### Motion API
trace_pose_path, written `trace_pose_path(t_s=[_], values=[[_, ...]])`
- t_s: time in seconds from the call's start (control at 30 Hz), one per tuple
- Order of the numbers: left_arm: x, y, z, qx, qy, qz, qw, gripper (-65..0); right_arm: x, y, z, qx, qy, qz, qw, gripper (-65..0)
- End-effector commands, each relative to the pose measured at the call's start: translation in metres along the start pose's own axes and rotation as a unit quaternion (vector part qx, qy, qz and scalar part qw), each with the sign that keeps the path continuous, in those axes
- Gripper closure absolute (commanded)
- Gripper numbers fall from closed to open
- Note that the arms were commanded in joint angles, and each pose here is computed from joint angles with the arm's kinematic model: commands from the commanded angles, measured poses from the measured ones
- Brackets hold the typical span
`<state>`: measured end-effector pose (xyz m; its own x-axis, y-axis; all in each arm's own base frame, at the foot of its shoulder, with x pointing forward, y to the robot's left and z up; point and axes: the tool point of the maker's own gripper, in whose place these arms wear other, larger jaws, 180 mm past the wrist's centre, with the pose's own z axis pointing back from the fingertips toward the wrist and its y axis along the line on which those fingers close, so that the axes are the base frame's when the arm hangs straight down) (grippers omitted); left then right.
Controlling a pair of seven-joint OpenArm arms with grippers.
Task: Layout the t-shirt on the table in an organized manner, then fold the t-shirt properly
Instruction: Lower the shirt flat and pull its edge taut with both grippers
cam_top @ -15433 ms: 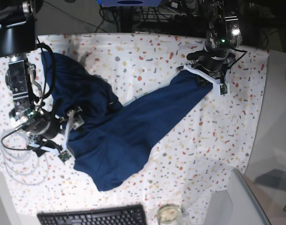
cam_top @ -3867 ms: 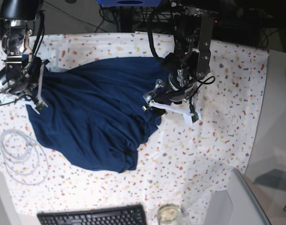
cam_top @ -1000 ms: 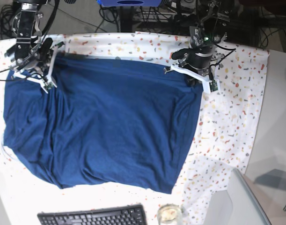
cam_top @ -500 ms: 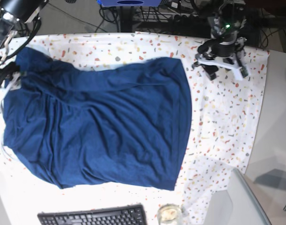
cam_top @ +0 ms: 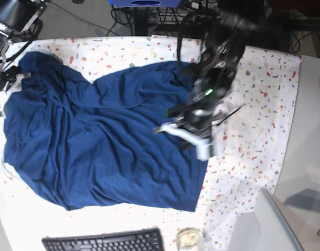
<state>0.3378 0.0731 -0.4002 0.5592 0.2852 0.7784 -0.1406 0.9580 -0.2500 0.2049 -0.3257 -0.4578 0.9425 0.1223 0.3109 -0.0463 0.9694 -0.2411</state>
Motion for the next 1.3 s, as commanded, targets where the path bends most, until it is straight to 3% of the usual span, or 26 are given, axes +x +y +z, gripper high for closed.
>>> trace_pose_path(t_s=[0.0,0.07,0.17,0.33,0.43,0.53,0.67,0.83,1.03,1.27], values=[[-0.008,-0.006,-0.012,-0.001,0.008,-0.028,1.000,0.0,0.006,-0.012,0.003,-0.014,-0.012,0.002,0.9998,-29.1],[-0.031,-0.018,-0.031,-0.004,0.044,-0.067,0.997,0.0,0.004,-0.015,0.003,-0.015,-0.020,-0.010,0.9996,-24.6],[-0.057,-0.006,-0.041,0.016,0.080,-0.089,0.993,0.0,0.007,-0.027,0.006,-0.026,-0.038,-0.037,0.9983,-17.7],[-0.083,0.060,-0.036,0.070,0.112,-0.136,0.982,0.0,0.012,-0.032,-0.002,-0.019,-0.039,-0.053,0.9977,-4.4],[-0.089,0.113,-0.023,0.120,0.120,-0.149,0.974,0.0,0.010,-0.029,-0.006,-0.011,-0.032,-0.051,0.9981,-4.2],[-0.087,0.161,-0.009,0.172,0.119,-0.126,0.970,0.0,0.009,-0.025,-0.008,-0.007,-0.031,-0.052,0.9982,-4.2],[-0.066,0.186,0.003,0.204,0.092,-0.112,0.968,0.0,0.009,-0.020,-0.009,-0.001,-0.029,-0.051,0.9983,-4.2],[-0.034,0.212,0.006,0.238,0.058,-0.104,0.964,0.0,0.028,0.001,-0.012,0.016,-0.038,-0.007,0.9991,-4.2],[0.005,0.217,0.000,0.245,0.019,-0.090,0.965,0.0,0.042,0.004,-0.011,0.018,-0.050,-0.002,0.9986,-4.2],[0.030,0.171,0.011,0.197,-0.035,-0.071,0.977,0.0,0.032,0.020,-0.037,0.062,-0.008,0.003,0.9981,-4.2]])
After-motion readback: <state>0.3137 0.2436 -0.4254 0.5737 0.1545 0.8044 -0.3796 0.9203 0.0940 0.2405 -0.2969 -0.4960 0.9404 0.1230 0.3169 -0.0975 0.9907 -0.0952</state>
